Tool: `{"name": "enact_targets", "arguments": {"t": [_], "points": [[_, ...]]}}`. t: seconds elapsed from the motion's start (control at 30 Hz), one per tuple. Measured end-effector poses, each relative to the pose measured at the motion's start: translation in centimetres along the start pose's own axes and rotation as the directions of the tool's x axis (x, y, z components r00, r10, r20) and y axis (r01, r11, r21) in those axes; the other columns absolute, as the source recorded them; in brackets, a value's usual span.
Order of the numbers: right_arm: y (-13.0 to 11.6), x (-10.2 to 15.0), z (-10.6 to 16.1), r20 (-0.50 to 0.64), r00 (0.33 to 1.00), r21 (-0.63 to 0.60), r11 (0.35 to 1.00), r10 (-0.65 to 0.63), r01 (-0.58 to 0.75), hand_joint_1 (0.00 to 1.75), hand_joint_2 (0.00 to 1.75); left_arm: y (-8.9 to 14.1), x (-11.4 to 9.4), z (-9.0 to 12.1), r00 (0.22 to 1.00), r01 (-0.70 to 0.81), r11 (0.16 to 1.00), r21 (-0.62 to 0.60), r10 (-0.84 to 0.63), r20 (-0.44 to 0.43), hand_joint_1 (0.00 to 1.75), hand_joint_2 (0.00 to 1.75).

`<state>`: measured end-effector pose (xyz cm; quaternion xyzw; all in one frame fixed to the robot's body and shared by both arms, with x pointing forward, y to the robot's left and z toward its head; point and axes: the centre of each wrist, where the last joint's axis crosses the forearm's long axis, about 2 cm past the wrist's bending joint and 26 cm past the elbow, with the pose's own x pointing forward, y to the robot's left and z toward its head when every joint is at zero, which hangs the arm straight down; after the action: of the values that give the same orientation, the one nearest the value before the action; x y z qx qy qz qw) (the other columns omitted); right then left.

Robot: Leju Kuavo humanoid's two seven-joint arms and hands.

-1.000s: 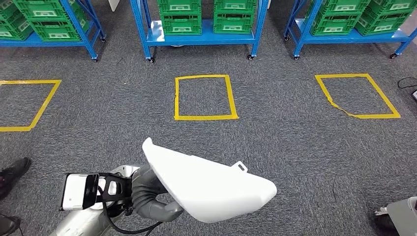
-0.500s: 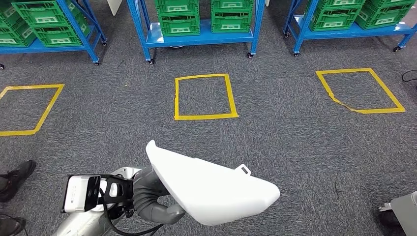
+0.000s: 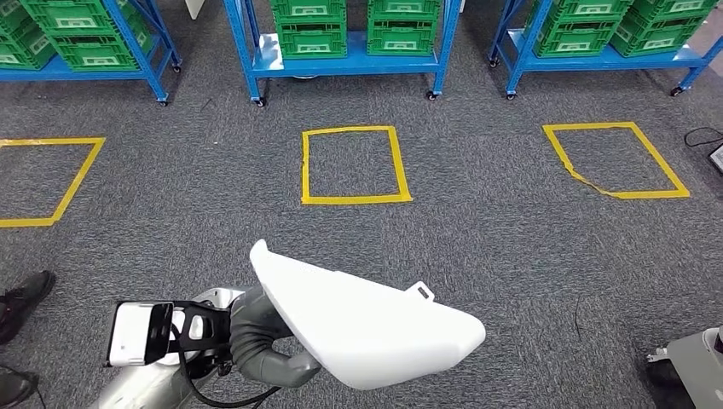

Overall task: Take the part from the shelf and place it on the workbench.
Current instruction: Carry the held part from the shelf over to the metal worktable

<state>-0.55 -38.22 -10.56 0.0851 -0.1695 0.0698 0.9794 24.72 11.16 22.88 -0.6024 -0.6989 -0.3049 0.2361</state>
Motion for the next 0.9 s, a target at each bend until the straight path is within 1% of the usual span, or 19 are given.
{"name": "enact_targets", "arguments": {"t": [0.17,0.9], "points": [[-0.19,-0.31,0.20,-0.006,1.000,-0.004,1.000,0.000,0.000,0.00,0.00,-0.06,-0.04,0.03,1.000,-0.002,1.000,0.001,0.002,-0.001,1.73,1.75],[-0.01,-0.04,0.11,0.006,1.000,-0.022,1.000,-0.008,0.008,0.00,0.00,0.21,0.20,0.22,1.000,0.006,1.000,0.008,-0.006,0.004,1.73,1.75]]}}
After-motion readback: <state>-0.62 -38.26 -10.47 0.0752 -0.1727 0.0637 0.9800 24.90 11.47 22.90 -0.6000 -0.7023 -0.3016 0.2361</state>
